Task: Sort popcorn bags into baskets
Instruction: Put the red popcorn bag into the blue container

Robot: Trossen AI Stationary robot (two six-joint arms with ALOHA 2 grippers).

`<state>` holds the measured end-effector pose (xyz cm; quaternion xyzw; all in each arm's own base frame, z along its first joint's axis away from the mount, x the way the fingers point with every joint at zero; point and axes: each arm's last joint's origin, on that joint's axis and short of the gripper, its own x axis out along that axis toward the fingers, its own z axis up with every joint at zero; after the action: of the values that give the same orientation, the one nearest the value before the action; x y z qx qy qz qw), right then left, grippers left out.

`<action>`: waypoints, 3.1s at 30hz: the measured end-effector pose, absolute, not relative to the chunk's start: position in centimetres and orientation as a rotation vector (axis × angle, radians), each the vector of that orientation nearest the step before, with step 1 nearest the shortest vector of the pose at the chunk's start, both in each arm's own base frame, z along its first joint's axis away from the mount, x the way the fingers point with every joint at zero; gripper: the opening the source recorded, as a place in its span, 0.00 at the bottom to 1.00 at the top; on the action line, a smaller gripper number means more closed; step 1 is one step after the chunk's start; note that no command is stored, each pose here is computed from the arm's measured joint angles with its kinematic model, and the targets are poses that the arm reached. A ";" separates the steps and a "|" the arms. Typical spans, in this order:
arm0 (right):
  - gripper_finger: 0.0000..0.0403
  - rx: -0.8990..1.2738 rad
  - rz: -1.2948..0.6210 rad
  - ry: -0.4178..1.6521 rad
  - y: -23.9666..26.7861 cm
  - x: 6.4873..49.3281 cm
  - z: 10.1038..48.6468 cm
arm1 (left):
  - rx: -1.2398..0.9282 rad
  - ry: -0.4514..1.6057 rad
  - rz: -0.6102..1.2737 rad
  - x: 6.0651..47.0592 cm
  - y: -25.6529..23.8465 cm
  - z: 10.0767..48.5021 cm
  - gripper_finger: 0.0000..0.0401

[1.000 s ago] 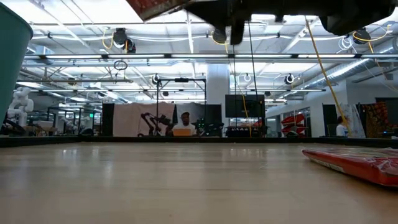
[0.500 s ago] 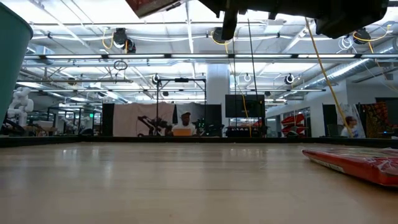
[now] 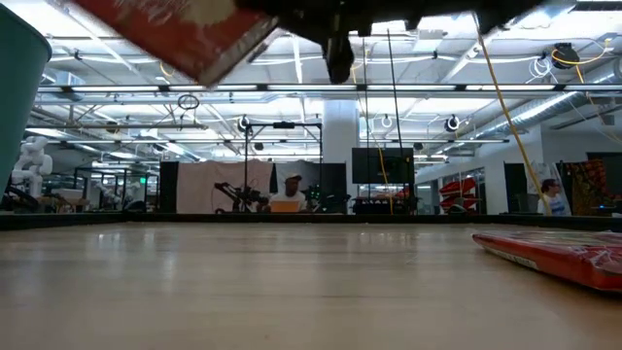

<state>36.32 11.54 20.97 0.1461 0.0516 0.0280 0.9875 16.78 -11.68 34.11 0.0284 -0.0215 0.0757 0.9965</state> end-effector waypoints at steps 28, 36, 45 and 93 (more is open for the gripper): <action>0.02 0.222 0.174 0.246 13.7 44.0 25.2 | 0.007 0.863 -0.078 21.9 -13.3 38.5 0.53; 0.02 0.220 0.148 0.255 13.5 44.0 25.1 | -0.074 1.131 -0.076 22.9 -12.5 36.2 0.53; 0.02 0.217 0.109 0.260 13.2 44.1 25.0 | -0.180 1.168 -0.135 23.5 -11.3 36.3 0.39; 0.39 0.073 0.174 0.292 15.4 43.1 24.9 | -0.310 1.294 -0.148 13.9 -19.9 36.6 0.07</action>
<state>43.08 15.43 24.85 0.0365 0.1454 0.0868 0.9849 13.86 -19.87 36.56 -0.1439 0.5997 -0.0686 0.7842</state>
